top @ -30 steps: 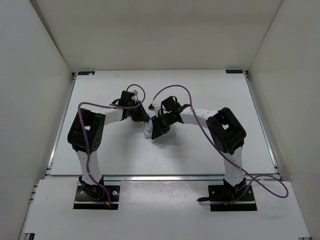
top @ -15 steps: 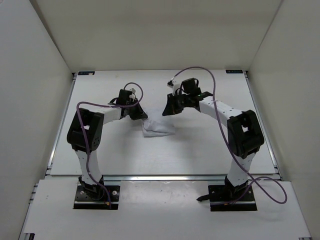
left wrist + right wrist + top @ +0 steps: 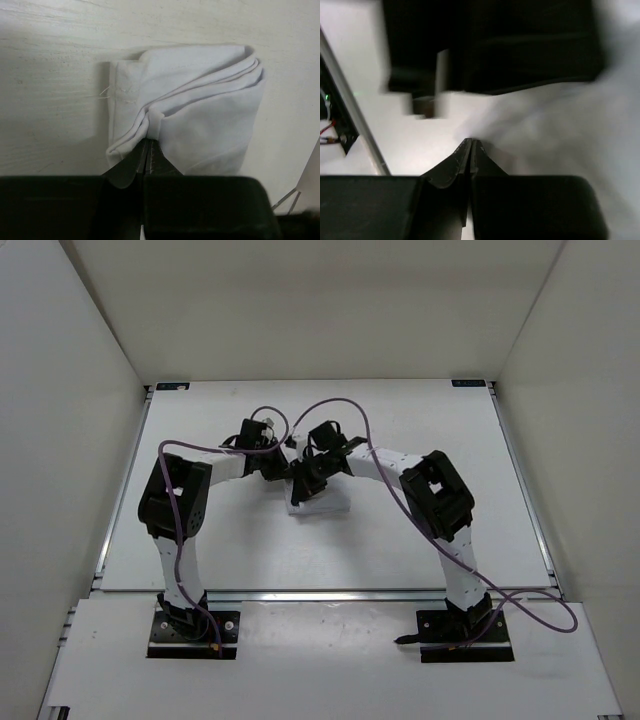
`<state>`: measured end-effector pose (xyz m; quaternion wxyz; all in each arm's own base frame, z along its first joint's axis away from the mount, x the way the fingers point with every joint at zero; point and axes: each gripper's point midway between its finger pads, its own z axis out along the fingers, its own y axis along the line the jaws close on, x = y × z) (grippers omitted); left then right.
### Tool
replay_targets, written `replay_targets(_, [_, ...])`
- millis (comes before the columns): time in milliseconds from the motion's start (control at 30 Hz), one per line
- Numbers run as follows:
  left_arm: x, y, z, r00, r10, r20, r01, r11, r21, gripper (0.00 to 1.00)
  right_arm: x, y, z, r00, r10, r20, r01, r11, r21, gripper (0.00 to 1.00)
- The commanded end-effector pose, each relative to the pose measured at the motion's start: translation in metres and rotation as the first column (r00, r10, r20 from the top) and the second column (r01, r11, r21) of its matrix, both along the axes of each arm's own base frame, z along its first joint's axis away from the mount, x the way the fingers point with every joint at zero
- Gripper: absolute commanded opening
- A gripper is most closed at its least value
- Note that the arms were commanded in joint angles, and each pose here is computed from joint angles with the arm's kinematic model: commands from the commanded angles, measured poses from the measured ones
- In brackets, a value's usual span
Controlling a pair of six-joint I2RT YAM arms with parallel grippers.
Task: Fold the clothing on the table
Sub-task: Fold the skirt
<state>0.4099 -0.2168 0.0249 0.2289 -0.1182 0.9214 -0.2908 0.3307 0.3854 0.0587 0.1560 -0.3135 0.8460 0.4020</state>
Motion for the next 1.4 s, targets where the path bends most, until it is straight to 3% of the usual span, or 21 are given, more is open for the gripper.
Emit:
replay_targets(0, [0.017, 0.013, 0.003, 1.0, 0.024, 0.017, -0.024, 1.0, 0.014, 0.02, -0.024, 0.008, 0.013, 0.997, 0.079, 0.021, -0.079, 0.997, 0.017, 0.0])
replay_targets(200, [0.028, 0.006, 0.0, 1.0, 0.015, 0.016, -0.016, 1.0, 0.018, 0.01, -0.064, -0.001, 0.015, 0.995, 0.101, -0.026, -0.101, 0.995, 0.012, 0.0])
replay_targets(333, [0.03, -0.001, -0.001, 1.0, 0.002, 0.012, -0.002, 1.0, -0.004, 0.02, -0.057, -0.011, 0.03, 0.999, 0.044, 0.014, -0.044, 0.999, 0.016, 0.0])
replay_targets(433, [0.032, -0.006, 0.009, 0.999, -0.015, 0.036, 0.015, 1.0, -0.002, 0.04, -0.029, -0.026, 0.072, 0.997, -0.048, 0.059, 0.043, 0.995, 0.092, 0.0])
replay_targets(533, [0.036, -0.004, 0.032, 0.995, -0.039, 0.088, 0.039, 0.999, 0.007, 0.15, 0.002, -0.047, 0.104, 0.983, -0.14, 0.114, 0.123, 0.981, 0.149, 0.0])
replay_targets(633, [0.037, 0.004, 0.058, 0.988, -0.058, 0.143, 0.053, 0.998, 0.041, 0.43, 0.028, -0.076, 0.116, 0.958, -0.24, 0.157, 0.219, 0.966, 0.14, 0.03])
replay_targets(733, [0.035, 0.021, 0.09, 0.973, -0.047, 0.227, 0.029, 0.996, 0.081, 0.63, 0.048, -0.114, 0.106, 0.933, -0.331, 0.14, 0.318, 0.942, 0.108, 0.19])
replay_targets(767, [0.031, 0.022, 0.102, 0.963, -0.056, 0.262, 0.035, 0.996, 0.086, 0.66, 0.053, -0.129, 0.103, 0.923, -0.365, 0.119, 0.355, 0.929, 0.099, 0.25])
replay_targets(833, [0.022, 0.019, 0.127, 0.944, -0.064, 0.324, 0.048, 0.997, 0.06, 0.65, 0.055, -0.151, 0.093, 0.911, -0.406, 0.069, 0.401, 0.913, 0.075, 0.27])
replay_targets(967, [-0.014, 0.012, 0.123, 0.935, -0.147, 0.324, 0.105, 0.984, 0.146, 0.65, 0.056, -0.192, 0.074, 0.876, -0.478, 0.056, 0.479, 0.878, -0.003, 0.46])
replay_targets(1033, [-0.035, 0.02, 0.115, 0.942, -0.16, 0.296, 0.096, 0.971, 0.219, 0.7, 0.052, -0.204, 0.072, 0.869, -0.493, 0.044, 0.494, 0.869, -0.036, 0.63])
replay_targets(1133, [-0.071, 0.035, 0.089, 0.964, -0.178, 0.196, 0.125, 0.96, 0.252, 0.86, 0.047, -0.223, 0.066, 0.856, -0.51, 0.088, 0.517, 0.851, -0.097, 0.78])
replay_targets(1300, [-0.112, 0.068, 0.082, 0.975, -0.142, 0.171, 0.083, 0.946, 0.314, 0.99, 0.041, -0.242, 0.071, 0.815, -0.548, 0.19, 0.574, 0.808, -0.135, 0.85])
replay_targets(1367, [-0.125, 0.077, 0.091, 0.969, -0.127, 0.214, 0.058, 0.951, 0.304, 0.99, 0.033, -0.245, 0.064, 0.811, -0.554, 0.19, 0.581, 0.802, -0.139, 0.86])
